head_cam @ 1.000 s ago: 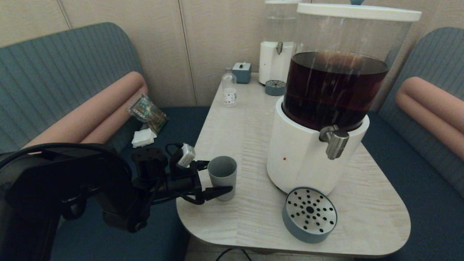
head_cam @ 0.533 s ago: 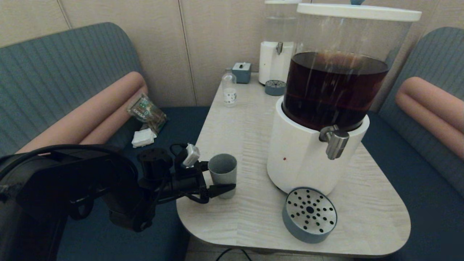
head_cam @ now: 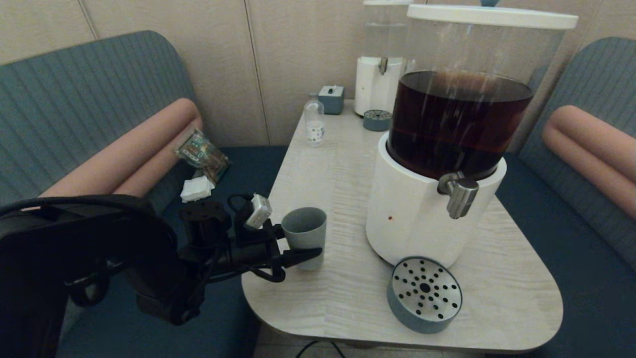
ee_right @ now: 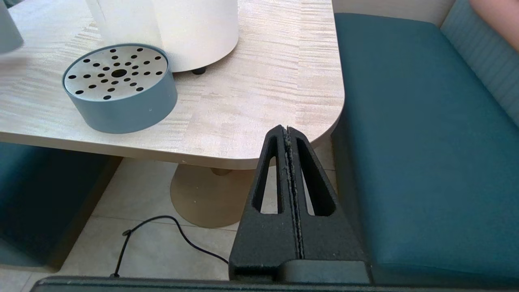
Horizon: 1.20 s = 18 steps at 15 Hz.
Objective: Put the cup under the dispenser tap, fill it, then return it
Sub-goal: Pick up the cup, then place it under the water dispenser
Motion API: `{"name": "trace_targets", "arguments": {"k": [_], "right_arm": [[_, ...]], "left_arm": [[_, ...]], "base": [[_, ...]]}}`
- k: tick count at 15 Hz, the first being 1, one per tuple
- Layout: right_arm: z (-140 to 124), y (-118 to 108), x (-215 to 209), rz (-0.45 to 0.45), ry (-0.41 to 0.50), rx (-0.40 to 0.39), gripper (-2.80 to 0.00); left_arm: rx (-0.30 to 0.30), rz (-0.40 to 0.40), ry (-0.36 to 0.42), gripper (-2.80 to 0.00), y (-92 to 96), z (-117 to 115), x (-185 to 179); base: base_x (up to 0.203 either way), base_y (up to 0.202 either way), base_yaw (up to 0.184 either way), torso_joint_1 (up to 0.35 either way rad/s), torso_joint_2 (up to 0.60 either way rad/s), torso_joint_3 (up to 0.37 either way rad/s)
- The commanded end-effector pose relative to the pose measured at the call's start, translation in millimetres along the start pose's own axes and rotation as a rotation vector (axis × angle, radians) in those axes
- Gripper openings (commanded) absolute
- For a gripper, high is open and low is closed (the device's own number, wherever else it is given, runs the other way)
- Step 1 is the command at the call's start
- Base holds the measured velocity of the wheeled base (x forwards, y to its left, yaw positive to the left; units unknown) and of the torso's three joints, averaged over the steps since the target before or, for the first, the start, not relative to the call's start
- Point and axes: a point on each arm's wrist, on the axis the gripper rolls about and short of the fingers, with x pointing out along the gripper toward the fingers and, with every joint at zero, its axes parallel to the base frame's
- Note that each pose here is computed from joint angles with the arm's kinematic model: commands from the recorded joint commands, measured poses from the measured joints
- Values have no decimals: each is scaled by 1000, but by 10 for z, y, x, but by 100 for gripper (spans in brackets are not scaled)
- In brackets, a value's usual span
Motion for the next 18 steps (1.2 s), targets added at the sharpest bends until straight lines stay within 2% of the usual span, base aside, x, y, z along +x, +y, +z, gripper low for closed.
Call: {"name": "trace_targets", "arguments": {"k": [1,4,6,8,13,18], "right_arm": [[0,0,1,0,1,0,-280],[-4,0,2,0,2,0,-280],[-1,0,1,0,1,0,-280],[-4,0,2,0,2,0,-280],[-1,0,1,0,1,0,-280],[-3,0,1,1,2,0,-280]], "left_arm": [[48,-29,-42,-280,-199,284,17],[38,-108,-59,-280,-709,493,168],[18,-115,-64,-280,-872,514,306],[8,-122,-64,-280,-876,464,409],[43,-146,-129,-280,-816,516,777],[20,-184,-133,-280,-1016,391,1128]], "base": [[0,0,0,0,0,0],[0,0,0,0,0,0],[0,0,0,0,0,0],[0,0,0,0,0,0],[0,0,0,0,0,0],[0,0,0,0,0,0]]}}
